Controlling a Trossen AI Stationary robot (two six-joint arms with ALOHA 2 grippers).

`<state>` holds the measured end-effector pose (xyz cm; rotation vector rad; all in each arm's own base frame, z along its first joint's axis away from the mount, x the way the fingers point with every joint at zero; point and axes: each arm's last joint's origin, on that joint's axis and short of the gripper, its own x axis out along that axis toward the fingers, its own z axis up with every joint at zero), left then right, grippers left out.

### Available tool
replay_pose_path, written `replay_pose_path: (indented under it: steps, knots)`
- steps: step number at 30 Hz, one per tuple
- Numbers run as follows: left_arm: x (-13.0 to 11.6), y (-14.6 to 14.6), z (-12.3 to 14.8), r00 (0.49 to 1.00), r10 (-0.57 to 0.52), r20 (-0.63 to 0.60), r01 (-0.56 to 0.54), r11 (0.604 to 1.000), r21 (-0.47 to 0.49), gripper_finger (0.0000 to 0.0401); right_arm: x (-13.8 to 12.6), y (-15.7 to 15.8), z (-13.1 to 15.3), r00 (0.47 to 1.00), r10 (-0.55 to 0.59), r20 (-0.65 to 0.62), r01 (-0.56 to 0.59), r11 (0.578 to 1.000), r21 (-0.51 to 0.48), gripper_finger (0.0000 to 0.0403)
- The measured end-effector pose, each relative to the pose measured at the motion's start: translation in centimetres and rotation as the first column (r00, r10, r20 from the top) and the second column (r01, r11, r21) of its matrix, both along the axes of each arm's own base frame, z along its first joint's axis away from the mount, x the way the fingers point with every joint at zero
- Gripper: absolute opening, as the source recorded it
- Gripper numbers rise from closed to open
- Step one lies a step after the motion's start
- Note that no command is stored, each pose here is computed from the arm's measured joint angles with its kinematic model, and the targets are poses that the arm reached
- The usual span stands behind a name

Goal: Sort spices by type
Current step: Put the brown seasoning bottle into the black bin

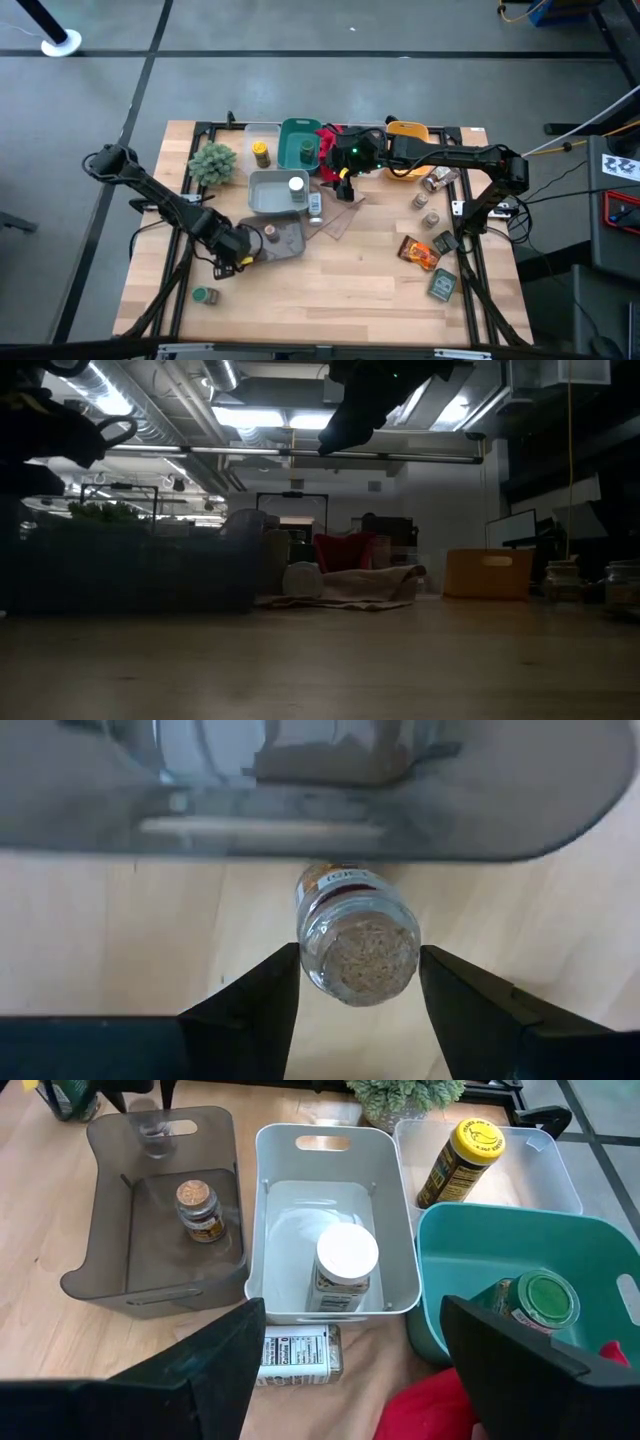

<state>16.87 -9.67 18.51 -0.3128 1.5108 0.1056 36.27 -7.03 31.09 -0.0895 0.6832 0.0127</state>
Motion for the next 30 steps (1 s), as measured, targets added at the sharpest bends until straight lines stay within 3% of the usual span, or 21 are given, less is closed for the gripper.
replay_pose_path:
  steps: [6,22,30]
  knots:
    - [0.43,-0.01,0.04,0.997,-0.036,0.072,0.033,0.998,0.047,0.0189,0.00,0.00,0.00,1.000,0.000,0.000,0.000,1.000,0.000,0.0301]
    - [0.44,0.06,-0.40,0.995,-0.038,0.094,0.032,0.998,0.062,0.0188,0.00,0.00,0.00,1.000,0.000,0.000,0.000,1.000,0.000,0.0301]
    - [0.31,0.11,-0.70,0.994,-0.020,0.105,0.015,0.999,0.043,0.0154,0.00,-0.01,0.00,1.000,0.000,0.000,0.000,1.000,0.000,0.0301]
